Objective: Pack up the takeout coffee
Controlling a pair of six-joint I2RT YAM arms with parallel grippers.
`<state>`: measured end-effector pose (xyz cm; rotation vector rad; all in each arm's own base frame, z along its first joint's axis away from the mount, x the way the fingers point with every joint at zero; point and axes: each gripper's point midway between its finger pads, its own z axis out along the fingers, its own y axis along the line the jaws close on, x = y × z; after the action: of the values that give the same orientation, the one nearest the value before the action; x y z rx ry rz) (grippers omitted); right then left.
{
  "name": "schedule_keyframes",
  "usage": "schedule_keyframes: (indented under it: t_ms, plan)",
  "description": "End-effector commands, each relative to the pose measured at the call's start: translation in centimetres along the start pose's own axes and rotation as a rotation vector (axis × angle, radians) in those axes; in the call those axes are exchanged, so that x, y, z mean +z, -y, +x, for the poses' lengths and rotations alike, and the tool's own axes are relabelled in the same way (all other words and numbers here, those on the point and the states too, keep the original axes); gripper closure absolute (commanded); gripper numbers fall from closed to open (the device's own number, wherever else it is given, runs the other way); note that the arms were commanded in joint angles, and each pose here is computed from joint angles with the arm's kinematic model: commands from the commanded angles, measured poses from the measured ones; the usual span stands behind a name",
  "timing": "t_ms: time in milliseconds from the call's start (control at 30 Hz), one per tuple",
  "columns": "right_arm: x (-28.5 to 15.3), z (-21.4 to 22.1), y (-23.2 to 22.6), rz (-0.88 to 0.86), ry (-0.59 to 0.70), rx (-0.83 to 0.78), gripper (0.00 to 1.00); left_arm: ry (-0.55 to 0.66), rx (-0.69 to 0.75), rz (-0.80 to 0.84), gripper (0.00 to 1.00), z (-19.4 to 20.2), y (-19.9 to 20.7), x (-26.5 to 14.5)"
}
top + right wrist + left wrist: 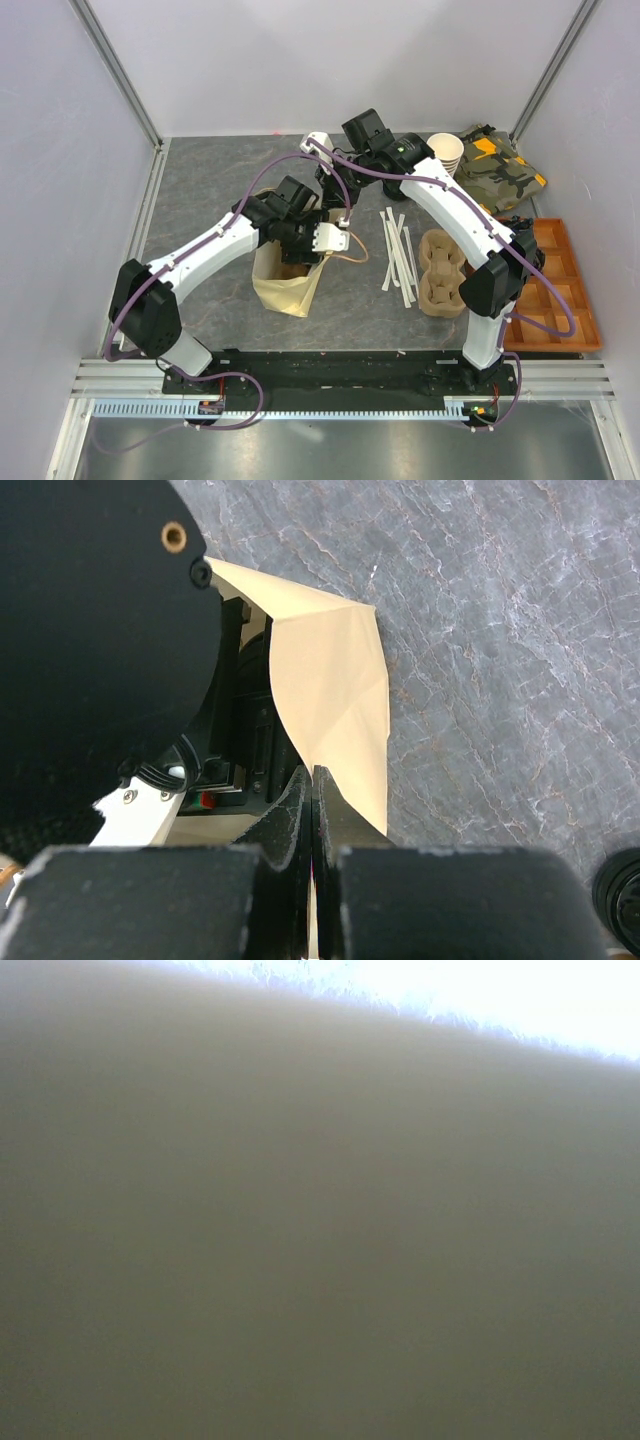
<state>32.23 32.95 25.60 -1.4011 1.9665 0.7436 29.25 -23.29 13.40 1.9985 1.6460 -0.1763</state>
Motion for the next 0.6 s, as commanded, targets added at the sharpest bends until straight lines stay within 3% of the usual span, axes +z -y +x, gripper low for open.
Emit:
schedule_keyframes:
  t_ms: [0,200,567]
  plan:
    - [-0.2,1.0,-2.7,-0.099,-0.039,0.035,1.0,-0.111,-0.059,0.01,0.28,2.2,0.8,0.0]
    - [-0.4,1.0,-2.8,-0.1,-0.037,0.03,1.0,-0.061,-0.032,-0.076,0.17,1.1,0.0,-0.8]
    - [-0.4,1.0,-2.8,-0.099,-0.038,0.025,1.0,0.003,0.005,-0.181,0.1,0.0,-0.9,-1.8]
